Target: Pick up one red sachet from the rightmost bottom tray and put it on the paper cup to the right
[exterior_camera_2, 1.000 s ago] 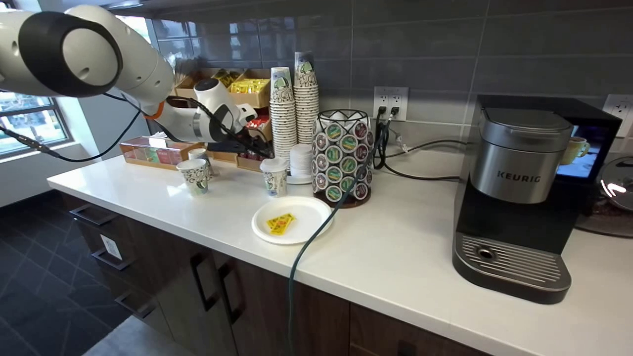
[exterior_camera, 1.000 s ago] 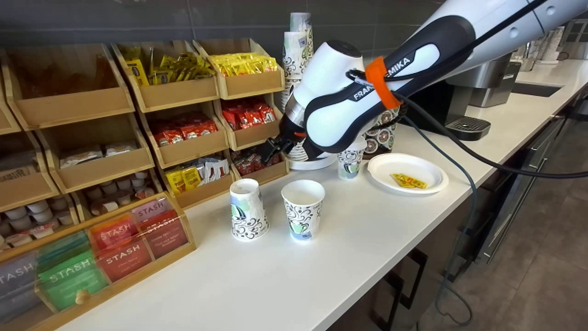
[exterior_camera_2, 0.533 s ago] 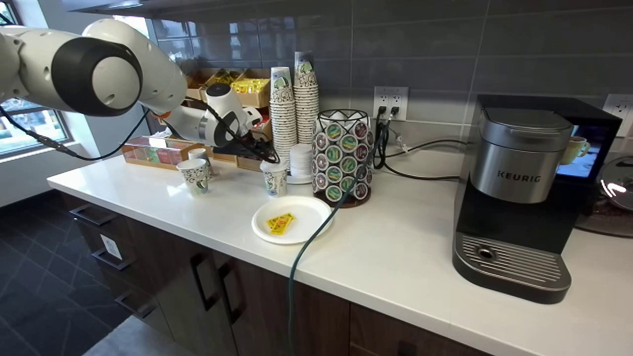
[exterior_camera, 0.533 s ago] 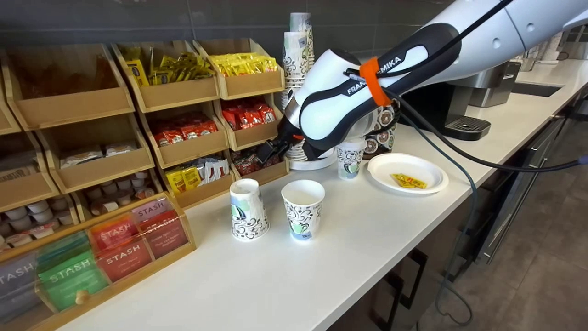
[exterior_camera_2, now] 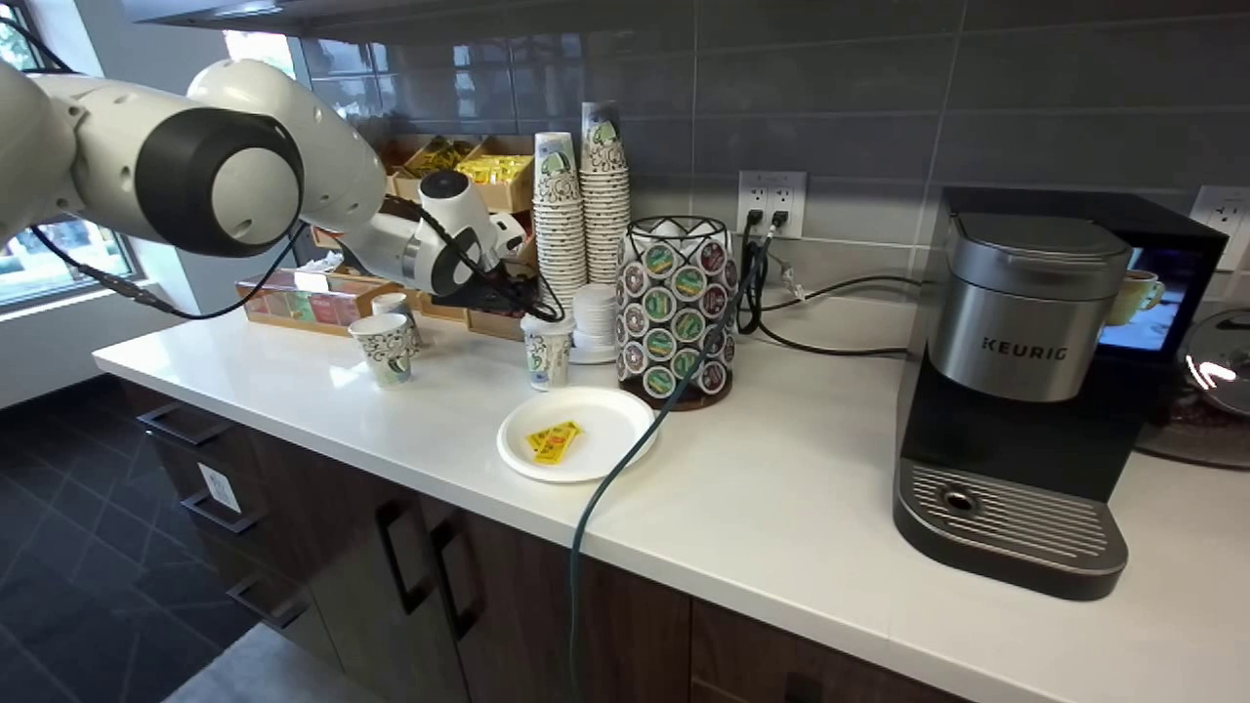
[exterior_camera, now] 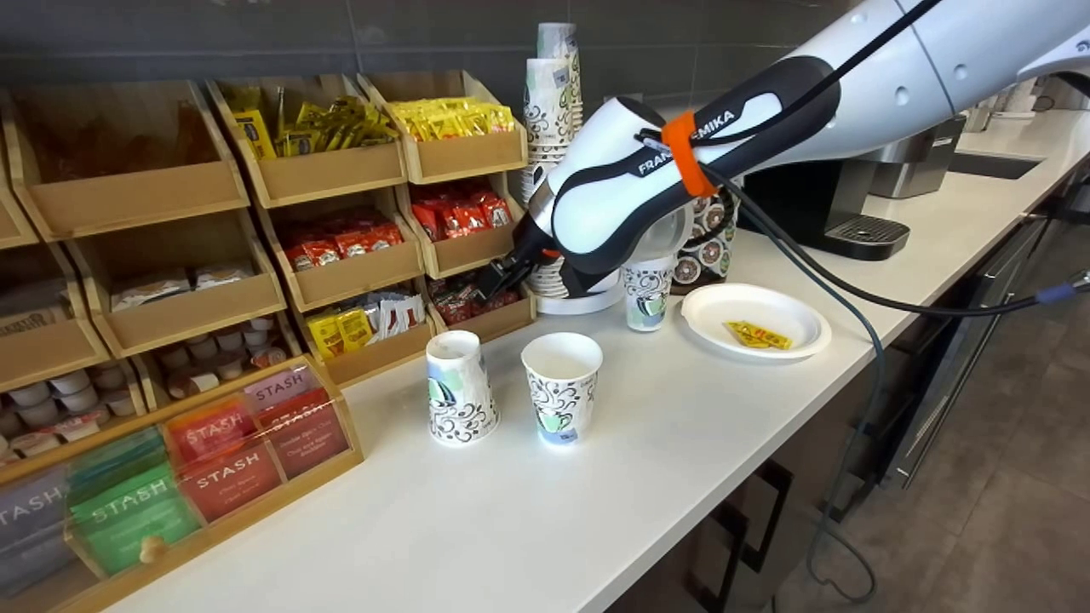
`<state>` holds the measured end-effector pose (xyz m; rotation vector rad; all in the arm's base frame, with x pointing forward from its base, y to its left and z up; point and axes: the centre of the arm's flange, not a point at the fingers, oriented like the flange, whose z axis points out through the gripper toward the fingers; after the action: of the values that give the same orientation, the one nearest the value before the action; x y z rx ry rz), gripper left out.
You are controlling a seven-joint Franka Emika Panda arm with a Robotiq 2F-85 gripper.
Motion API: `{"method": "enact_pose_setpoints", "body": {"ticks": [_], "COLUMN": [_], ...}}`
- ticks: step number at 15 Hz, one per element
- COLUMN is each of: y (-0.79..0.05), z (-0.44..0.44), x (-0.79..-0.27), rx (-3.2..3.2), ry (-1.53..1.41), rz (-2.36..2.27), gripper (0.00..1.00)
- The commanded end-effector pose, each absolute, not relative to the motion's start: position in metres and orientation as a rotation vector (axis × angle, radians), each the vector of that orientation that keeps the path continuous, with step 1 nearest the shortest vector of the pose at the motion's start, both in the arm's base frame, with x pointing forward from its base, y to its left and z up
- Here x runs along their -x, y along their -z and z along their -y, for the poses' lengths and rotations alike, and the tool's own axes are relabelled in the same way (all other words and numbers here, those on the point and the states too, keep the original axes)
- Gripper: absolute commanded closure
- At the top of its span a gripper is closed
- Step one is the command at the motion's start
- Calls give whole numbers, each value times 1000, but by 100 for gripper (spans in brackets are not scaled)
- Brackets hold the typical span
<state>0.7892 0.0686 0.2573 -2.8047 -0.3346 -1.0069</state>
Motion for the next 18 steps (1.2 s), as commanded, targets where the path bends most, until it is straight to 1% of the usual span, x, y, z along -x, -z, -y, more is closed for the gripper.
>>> {"method": "enact_pose_setpoints", "body": {"ticks": [1, 2, 3, 6, 9, 10, 11, 12, 13, 14, 15, 18], "y": [-249, -249, -250, -252, -253, -253, -254, -254, -254, -255, -255, -257], "z": [-63, -63, -63, -63, -63, -63, -63, -63, -63, -63, -63, -63], "x": [-795, -794, -793, -789, -784, -783, -782, -781, -780, -779, -777, -772], "rx": [2764, 2764, 2764, 2761, 2768, 2768, 2767, 2764, 2765, 2765, 2767, 2765], "ry": [1031, 1028, 1023, 1012, 1005, 1003, 1007, 1007, 1008, 1005, 1002, 997], "rz": [335, 333, 333, 321, 313, 309, 305, 302, 298, 294, 290, 276], "gripper": [28, 26, 28, 28, 34, 34, 39, 39, 42, 42, 45, 46]}}
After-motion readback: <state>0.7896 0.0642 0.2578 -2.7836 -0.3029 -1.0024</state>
